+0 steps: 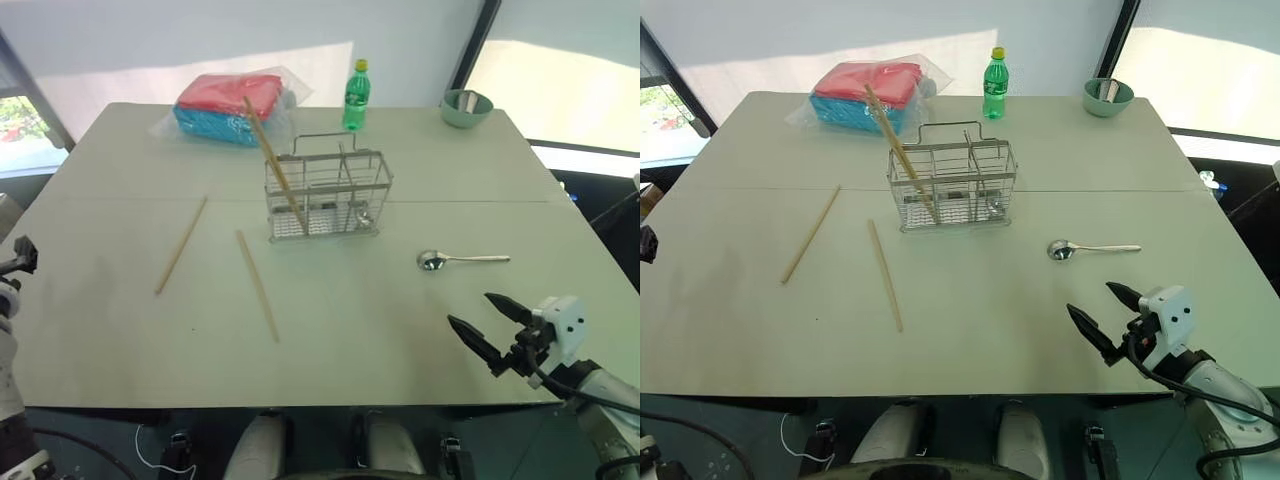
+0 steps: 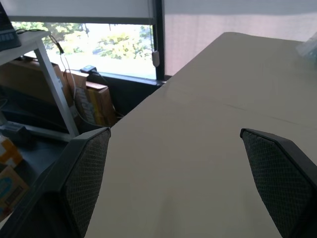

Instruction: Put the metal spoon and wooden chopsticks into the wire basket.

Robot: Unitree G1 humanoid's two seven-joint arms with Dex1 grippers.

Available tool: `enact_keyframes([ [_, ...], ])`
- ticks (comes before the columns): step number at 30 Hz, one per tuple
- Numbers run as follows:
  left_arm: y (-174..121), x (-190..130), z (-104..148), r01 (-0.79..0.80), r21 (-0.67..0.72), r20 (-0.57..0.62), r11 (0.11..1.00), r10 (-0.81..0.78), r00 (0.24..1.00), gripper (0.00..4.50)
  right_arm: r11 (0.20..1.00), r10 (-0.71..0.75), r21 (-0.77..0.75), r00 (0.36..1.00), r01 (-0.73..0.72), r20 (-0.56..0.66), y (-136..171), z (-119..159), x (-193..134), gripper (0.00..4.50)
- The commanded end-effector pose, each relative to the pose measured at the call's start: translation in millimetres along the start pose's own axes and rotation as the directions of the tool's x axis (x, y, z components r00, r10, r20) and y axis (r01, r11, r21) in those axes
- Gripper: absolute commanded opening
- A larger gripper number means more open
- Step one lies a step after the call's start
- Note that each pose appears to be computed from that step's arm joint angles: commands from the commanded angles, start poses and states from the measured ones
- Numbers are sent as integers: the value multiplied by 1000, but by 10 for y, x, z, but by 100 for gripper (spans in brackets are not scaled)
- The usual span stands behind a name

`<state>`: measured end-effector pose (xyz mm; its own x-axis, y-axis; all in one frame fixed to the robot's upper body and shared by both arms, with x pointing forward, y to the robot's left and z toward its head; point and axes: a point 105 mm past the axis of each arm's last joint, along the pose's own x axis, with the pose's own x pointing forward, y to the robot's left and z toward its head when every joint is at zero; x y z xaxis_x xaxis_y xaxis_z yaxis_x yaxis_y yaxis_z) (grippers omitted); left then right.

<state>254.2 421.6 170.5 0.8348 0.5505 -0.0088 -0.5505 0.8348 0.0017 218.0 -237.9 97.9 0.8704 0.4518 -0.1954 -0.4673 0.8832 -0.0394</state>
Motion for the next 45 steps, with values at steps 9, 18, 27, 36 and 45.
enact_keyframes([
  [9,-100,2,206,39,18,69,999,-40,997,443,999,-1,-47,1000,2,19,-9,109,32,450],
  [18,-274,-4,228,121,68,81,990,-126,989,443,993,7,-114,999,-3,39,-113,270,109,450],
  [27,-379,-36,371,185,76,102,980,-192,976,443,976,60,-213,997,-47,53,-229,520,175,450],
  [36,-1647,-575,647,808,198,-6,554,-824,567,443,824,326,-483,945,-297,-24,-286,1115,546,450],
  [45,-2225,-1351,352,968,239,-275,-75,-962,-6,443,612,477,-573,832,-545,-283,-429,1181,918,450],
])
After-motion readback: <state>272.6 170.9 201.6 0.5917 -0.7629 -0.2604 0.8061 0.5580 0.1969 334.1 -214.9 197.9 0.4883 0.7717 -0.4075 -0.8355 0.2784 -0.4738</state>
